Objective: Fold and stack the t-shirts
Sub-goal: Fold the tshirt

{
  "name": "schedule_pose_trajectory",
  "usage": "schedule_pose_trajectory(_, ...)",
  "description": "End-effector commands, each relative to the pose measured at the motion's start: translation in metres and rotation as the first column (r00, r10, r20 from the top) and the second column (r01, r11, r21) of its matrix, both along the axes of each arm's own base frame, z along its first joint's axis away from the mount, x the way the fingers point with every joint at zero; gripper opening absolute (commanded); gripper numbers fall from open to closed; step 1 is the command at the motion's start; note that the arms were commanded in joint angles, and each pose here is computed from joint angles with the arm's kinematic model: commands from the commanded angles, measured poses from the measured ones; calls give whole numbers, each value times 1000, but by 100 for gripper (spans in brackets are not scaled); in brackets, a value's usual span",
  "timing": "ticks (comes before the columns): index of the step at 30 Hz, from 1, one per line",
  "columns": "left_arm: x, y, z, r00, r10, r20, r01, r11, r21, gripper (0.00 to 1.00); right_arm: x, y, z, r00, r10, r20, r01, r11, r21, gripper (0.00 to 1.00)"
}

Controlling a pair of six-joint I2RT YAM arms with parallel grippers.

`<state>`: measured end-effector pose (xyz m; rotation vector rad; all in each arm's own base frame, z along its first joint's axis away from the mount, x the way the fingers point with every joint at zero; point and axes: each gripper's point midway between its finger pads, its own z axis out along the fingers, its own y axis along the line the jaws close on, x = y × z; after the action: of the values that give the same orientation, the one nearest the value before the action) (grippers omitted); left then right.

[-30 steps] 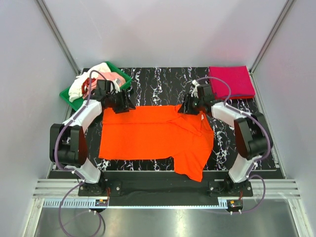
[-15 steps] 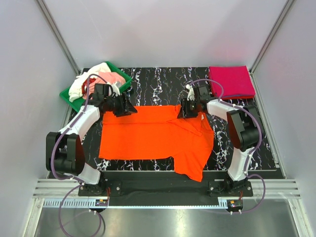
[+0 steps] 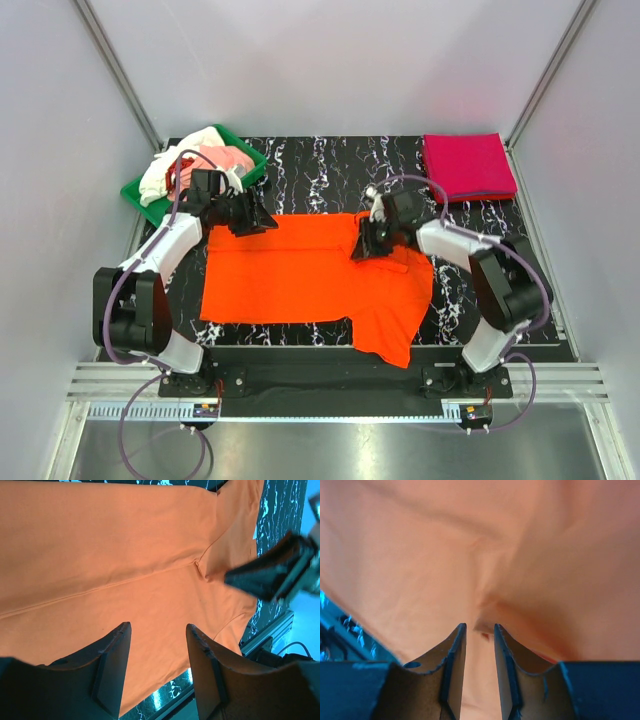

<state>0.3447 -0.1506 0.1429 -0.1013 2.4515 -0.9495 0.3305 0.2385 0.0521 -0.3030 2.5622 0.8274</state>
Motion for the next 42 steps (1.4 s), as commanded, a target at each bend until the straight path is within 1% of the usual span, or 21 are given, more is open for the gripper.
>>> schedule_pose_trajectory(1,7,0,17,997,5,75,-4,1000,-7,52,-38,25,25,999,-31,8,31,998,52,36)
schedule_pose_trajectory(2,7,1,16,997,10,73,-10,1000,-4,53,-42,30,29,999,-34,20,33,997,77,36)
schedule_pose_trajectory(4,7,1,14,998,9,61,-8,1000,-8,53,-53,29,30,997,-81,-1,81,994,78,36)
schedule_pose_trajectory(6,7,0,12,999,12,50,-11,1000,-11,53,-50,18,27,990,-143,13,142,989,44,36)
schedule_pose_trajectory(7,7,0,10,999,14,45,-14,1000,-10,53,-41,8,31,978,-197,62,197,980,10,36)
schedule_pose_trajectory(9,10,0,7,999,30,31,-30,1000,-5,53,-28,-2,41,966,-229,121,234,972,-32,38)
schedule_pose_trajectory(10,14,-1,11,999,34,41,-33,999,-7,54,-16,-12,44,952,-251,173,266,961,-75,39)
schedule_pose_trajectory(11,18,-2,10,999,36,40,-35,999,-5,55,-5,-28,44,941,-288,177,309,945,-105,40)
schedule_pose_trajectory(12,30,-2,10,998,44,42,-44,999,5,55,13,-33,51,930,-310,196,334,937,-106,40)
schedule_pose_trajectory(13,37,-1,8,998,48,36,-48,999,11,55,32,-55,52,913,-352,205,379,918,-114,40)
schedule_pose_trajectory(14,42,-1,4,999,51,17,-51,999,16,54,43,-64,52,907,-368,206,396,911,-112,41)
schedule_pose_trajectory(15,57,-2,2,998,58,5,-58,998,18,54,62,-71,54,899,-387,205,414,903,-111,41)
schedule_pose_trajectory(17,71,-3,-1,998,65,-6,-65,998,18,54,84,-90,52,885,-410,222,445,885,-140,42)
schedule_pose_trajectory(18,78,-1,-16,996,82,-31,-81,996,46,54,103,-105,62,859,-448,248,487,864,-129,42)
schedule_pose_trajectory(20,92,-3,-19,995,92,-33,-90,994,57,54,120,-116,52,860,-449,243,491,859,-148,42)
schedule_pose_trajectory(21,97,-5,-30,994,93,-59,-90,994,57,54,135,-125,52,849,-465,251,508,849,-147,41)
schedule_pose_trajectory(24,102,-9,-53,991,88,-100,-81,994,74,54,159,-138,48,855,-448,261,494,857,-146,38)
schedule_pose_trajectory(29,102,-7,-86,987,75,-142,-57,991,123,54,188,-138,39,883,-409,232,437,895,-86,36)
schedule_pose_trajectory(30,102,-6,-91,987,76,-144,-57,989,134,54,189,-137,29,892,-398,213,424,901,-89,36)
schedule_pose_trajectory(34,104,-3,-105,983,77,-164,-50,986,161,54,197,-131,21,903,-384,190,403,913,-69,37)
schedule_pose_trajectory(42,104,-1,-120,977,88,-194,-51,982,184,53,202,-138,2,897,-405,176,427,897,-116,34)
